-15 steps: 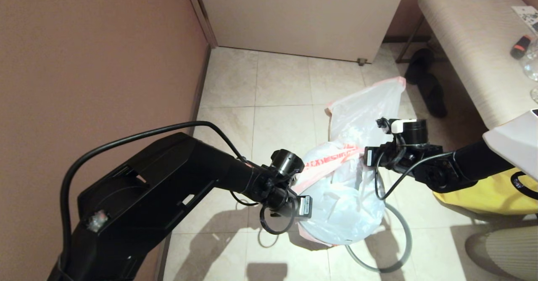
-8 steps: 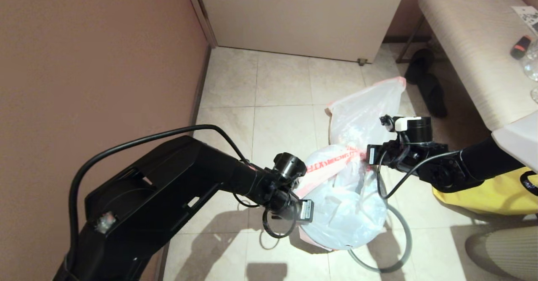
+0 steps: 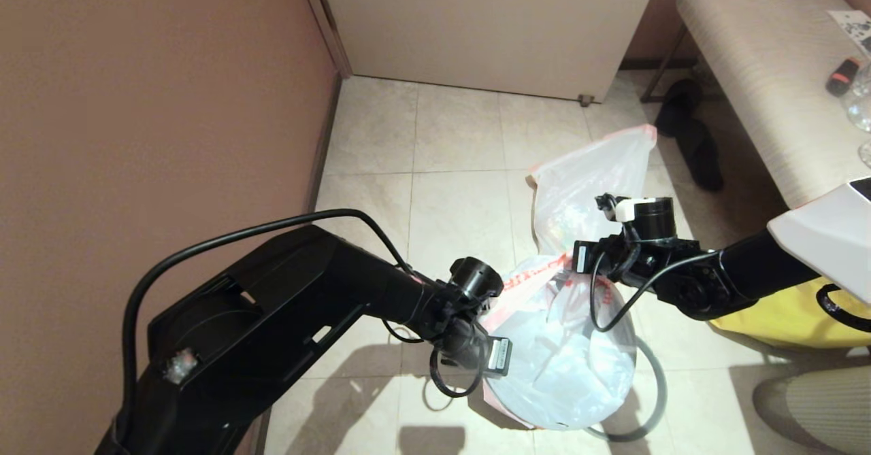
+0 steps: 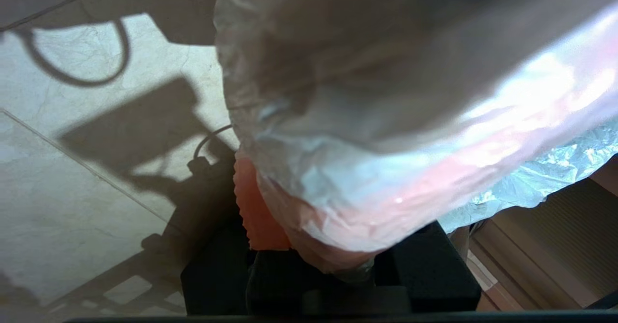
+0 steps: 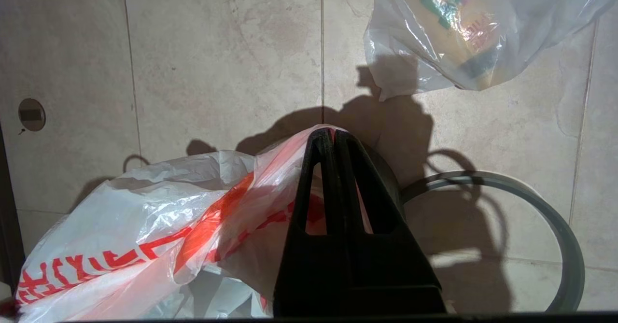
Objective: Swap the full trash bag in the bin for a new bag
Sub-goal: Put the new garbage bag on the trash can
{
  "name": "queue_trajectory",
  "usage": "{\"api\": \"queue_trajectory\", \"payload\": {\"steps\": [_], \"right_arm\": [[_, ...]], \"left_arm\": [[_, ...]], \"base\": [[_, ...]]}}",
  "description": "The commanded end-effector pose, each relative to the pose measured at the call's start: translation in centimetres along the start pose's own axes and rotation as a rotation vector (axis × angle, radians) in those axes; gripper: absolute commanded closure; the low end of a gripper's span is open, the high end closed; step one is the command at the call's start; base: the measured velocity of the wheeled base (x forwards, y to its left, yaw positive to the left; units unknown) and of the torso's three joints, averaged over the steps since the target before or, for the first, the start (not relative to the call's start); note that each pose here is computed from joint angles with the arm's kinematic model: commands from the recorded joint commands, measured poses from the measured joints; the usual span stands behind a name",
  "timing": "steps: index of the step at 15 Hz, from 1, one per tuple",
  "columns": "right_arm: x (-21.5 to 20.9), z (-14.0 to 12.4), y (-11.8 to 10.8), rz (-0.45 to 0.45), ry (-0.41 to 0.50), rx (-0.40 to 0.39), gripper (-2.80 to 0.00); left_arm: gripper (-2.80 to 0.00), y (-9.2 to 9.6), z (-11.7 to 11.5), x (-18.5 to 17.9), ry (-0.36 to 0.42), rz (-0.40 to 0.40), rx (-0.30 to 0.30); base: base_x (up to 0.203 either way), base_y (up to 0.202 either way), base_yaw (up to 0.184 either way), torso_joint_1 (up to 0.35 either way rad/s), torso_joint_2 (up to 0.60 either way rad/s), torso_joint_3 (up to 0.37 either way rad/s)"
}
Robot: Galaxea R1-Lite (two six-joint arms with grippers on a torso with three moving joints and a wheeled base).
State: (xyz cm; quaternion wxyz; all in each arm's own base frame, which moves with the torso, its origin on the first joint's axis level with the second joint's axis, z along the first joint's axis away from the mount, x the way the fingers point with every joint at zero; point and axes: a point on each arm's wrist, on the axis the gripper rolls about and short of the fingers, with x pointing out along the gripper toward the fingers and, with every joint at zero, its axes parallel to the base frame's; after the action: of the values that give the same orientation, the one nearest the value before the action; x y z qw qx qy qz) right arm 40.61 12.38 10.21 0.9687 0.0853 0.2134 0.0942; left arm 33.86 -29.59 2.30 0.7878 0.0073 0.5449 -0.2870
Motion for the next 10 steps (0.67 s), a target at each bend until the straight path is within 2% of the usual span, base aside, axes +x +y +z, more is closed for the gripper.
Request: {"api": "queue_trajectory", "payload": {"steps": [1, 3, 10], "right_arm": [[0.3, -0.5, 0.1, 0.002, 0.014, -0.001, 0.0], [0.3, -0.7, 0.3, 0.022, 0.029, -0.002, 0.0], [-0.4, -0.4, 2.3, 0.111, 0.086, -0.001, 0.0]], "left_arm": [[0.0, 0.1, -0.1, 0.1, 0.004, 0.0, -0.004], [0.0, 0.1, -0.3, 0.1, 0.013, -0.004, 0.023], [0.0, 0.1, -0.4, 0.2, 0.012, -0.008, 0.038]], "base": [[0.0, 0.0, 0.0, 0.0, 0.0, 0.0], [0.0, 0.0, 0.0, 0.0, 0.0, 0.0], [0.0, 0.0, 0.0, 0.0, 0.0, 0.0]]}}
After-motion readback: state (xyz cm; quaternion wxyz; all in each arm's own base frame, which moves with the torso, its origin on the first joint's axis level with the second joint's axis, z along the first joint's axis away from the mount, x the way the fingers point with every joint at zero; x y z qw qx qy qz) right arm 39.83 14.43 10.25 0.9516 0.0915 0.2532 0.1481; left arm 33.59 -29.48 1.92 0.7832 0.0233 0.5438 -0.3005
